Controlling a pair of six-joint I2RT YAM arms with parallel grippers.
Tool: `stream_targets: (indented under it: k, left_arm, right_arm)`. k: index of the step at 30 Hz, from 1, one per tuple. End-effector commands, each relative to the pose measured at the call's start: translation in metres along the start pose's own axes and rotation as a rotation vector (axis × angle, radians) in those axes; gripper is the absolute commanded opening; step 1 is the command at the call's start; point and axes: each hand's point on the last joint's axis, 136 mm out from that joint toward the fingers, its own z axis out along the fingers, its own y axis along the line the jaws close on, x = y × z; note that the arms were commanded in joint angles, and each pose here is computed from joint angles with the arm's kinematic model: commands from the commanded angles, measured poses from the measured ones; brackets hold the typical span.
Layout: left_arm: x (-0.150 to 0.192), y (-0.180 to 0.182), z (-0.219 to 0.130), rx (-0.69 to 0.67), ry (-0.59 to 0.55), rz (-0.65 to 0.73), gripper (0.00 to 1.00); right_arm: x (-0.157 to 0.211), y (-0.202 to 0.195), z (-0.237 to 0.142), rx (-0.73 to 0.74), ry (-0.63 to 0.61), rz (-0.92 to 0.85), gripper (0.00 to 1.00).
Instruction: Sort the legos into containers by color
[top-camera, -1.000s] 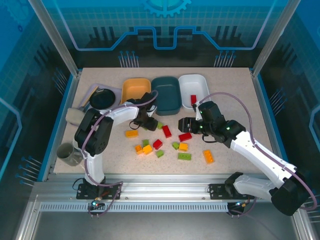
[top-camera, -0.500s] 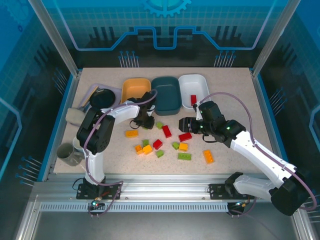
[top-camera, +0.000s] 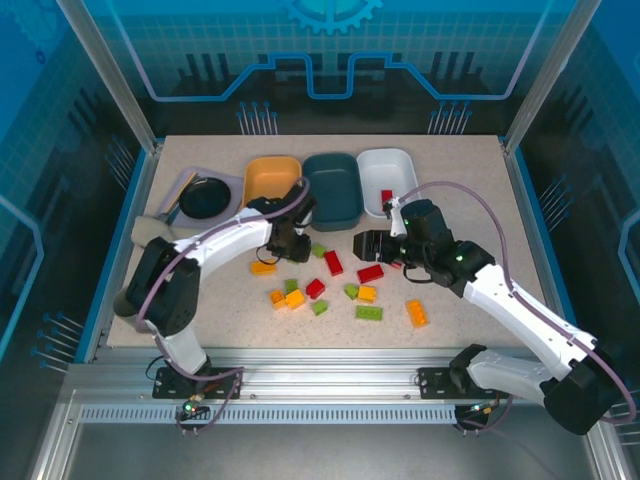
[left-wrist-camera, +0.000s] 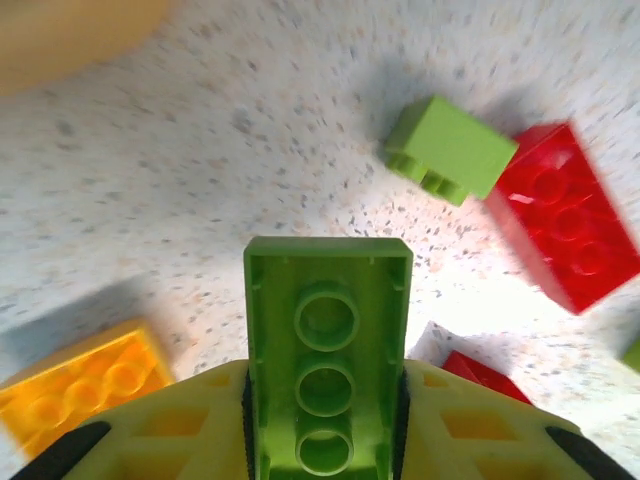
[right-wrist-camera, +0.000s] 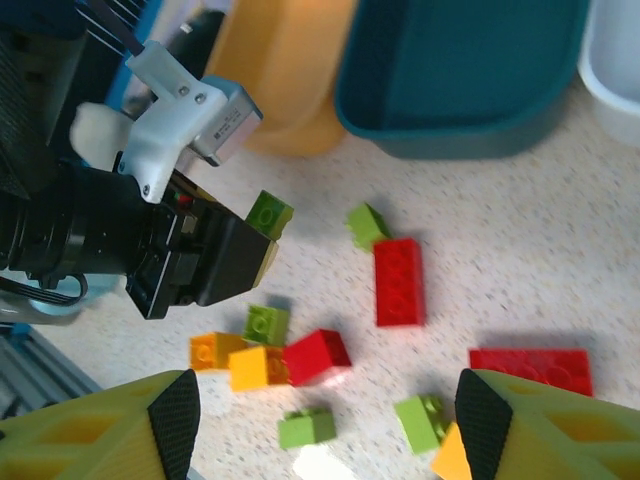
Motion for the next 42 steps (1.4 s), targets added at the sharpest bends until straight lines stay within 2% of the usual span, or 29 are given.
stream_targets:
  k: [1,6,10,14,19,23,25,30,36,42]
  left_arm:
    - [-0.017,0.02,-0.03,-0.003,-0.011,-0.129,0.35]
    - [-0.061,0.06,-0.03,-0.021,-0.03,-0.259,0.35]
    - [-0.098,0.087,-0.008,-0.034,-0.012,-0.351,0.35]
    - [-0.128,0.101,0.019,-0.04,0.003,-0.385,0.36]
    - [-0.14,0.12,0.057,-0.059,0.063,-0.438,0.39]
    - [-0.143,0.12,0.073,-0.039,0.081,-0.435,0.43]
    - [-0.144,0.118,0.075,-0.03,0.089,-0.431,0.48]
    - [-0.152,0.115,0.06,-0.011,0.051,-0.434,0.6]
    - [-0.175,0.102,0.003,0.049,-0.078,-0.464,0.66]
    - [-0.17,0.061,-0.065,0.177,-0.205,-0.465,0.71]
  right_arm:
    - [-0.028,0.037,-0.005,-0.135,-0.115,-0.086,0.72]
    - [-0.048,0.054,0.011,-0.148,-0.116,-0.118,0.72]
    - [-0.066,0.064,0.021,-0.151,-0.126,-0.13,0.72]
    - [-0.075,0.062,0.031,-0.128,-0.114,-0.121,0.72]
    - [-0.072,0.056,0.041,-0.109,-0.069,-0.089,0.72]
    - [-0.069,0.049,0.042,-0.08,-0.056,-0.073,0.72]
    - [-0.066,0.043,0.043,-0.057,-0.044,-0.065,0.72]
    - [-0.059,0.029,0.039,-0.001,-0.018,-0.053,0.72]
    - [-0.046,0.01,0.021,0.094,0.021,-0.06,0.72]
    - [-0.003,-0.041,-0.022,0.37,0.176,0.043,0.71]
